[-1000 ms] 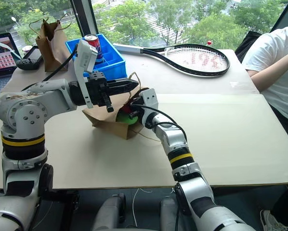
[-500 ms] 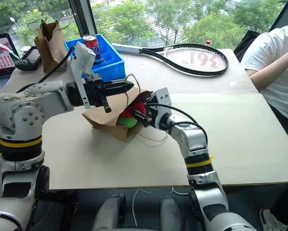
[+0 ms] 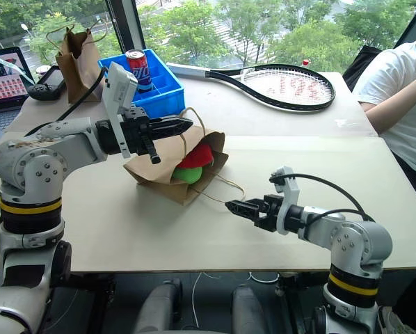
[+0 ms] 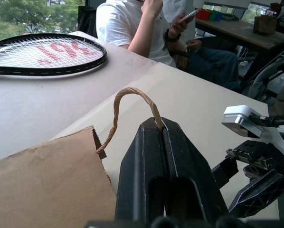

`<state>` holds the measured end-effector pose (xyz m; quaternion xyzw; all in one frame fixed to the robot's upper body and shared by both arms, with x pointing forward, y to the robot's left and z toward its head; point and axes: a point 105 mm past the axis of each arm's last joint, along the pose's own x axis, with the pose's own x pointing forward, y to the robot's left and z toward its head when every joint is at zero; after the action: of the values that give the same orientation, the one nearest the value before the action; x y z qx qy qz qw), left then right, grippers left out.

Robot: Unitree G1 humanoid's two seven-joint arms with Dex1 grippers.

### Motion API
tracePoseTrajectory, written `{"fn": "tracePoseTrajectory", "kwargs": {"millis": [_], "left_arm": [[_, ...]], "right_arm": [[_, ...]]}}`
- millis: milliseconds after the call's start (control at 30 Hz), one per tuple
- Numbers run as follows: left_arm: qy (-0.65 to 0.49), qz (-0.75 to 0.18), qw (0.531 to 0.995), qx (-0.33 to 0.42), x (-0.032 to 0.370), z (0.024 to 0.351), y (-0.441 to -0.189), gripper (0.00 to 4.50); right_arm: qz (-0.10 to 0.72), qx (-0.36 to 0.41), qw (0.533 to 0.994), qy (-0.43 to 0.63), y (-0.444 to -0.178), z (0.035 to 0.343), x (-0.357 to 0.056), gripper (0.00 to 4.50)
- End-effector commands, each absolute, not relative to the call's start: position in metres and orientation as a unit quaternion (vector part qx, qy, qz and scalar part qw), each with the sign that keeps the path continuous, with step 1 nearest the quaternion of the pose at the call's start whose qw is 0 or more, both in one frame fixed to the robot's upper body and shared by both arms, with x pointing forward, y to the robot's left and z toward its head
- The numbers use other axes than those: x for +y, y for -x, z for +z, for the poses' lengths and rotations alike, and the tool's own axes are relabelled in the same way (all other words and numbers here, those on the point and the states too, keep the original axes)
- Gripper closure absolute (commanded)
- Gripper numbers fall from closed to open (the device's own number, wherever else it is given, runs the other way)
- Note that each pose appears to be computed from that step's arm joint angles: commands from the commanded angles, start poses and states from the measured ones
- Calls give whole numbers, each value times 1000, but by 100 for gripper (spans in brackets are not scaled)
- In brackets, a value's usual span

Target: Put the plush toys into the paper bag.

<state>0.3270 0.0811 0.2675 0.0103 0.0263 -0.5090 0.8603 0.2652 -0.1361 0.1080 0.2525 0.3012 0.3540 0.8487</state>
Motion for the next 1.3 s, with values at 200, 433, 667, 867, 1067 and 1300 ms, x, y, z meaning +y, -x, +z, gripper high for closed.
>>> {"fn": "tracePoseTrajectory", "kwargs": {"millis": [200,433,667,867,1067,1300], "left_arm": [[-18,-514,858,0,80,278,-323,450],[-22,-512,859,-3,82,281,-322,450],[-27,-503,864,-5,87,283,-321,450],[-28,-491,871,-4,94,282,-322,450],[-38,-478,877,-15,99,287,-327,450],[-62,-415,902,-96,133,338,-348,450]], "right_arm": [[290,302,826,-377,-279,86,-122,7],[266,302,820,-408,-311,79,-102,7],[291,274,814,-423,-320,90,-92,78],[307,187,835,-417,-327,123,-111,281],[371,78,848,-371,-335,188,-110,445],[473,-21,835,-282,-331,295,-86,445]]}}
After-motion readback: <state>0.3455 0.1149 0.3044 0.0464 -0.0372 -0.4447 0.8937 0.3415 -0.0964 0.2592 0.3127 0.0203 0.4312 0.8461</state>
